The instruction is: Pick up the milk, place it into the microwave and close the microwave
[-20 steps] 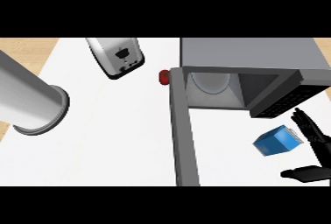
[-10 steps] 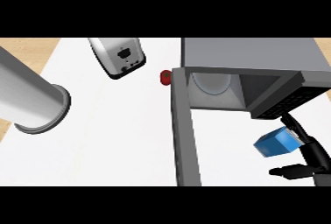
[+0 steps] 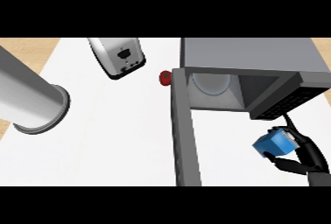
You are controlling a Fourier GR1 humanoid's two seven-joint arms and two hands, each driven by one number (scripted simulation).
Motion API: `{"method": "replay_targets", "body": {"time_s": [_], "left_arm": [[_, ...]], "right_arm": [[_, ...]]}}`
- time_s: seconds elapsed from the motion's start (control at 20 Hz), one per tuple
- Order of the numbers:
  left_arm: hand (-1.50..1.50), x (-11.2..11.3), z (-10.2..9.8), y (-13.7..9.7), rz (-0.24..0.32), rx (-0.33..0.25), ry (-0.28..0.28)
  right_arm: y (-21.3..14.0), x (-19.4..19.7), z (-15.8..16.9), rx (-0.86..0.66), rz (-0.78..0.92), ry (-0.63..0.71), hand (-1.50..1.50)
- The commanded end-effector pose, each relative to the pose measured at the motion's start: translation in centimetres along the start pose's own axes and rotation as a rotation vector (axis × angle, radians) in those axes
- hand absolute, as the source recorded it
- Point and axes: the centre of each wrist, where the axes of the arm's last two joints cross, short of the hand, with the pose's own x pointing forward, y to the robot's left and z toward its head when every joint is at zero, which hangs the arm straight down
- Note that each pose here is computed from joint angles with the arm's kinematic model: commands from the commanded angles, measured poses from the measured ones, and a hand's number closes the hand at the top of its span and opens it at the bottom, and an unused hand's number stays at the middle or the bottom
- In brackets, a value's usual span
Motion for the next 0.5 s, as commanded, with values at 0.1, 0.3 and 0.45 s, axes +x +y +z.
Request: {"method": "replay_targets", "body": {"time_s": [0.1, 0.3, 0.45], "left_arm": [[-1.50, 1.8, -0.3, -1.7, 0.053, -0.043, -0.098], [-1.50, 2.3, 0.0, -0.3, 0.042, -0.049, -0.084], [-1.50, 2.5, 0.5, 0.3, 0.039, -0.044, -0.089]], "right_arm": [[1.1, -0.3, -1.4, 0.163, -0.128, -0.049, 1.50], [3.2, -0.2, -3.1, 0.145, -0.122, -0.135, 1.50], [5.4, -1.0, -3.2, -0.021, -0.136, -0.112, 1.50]]}}
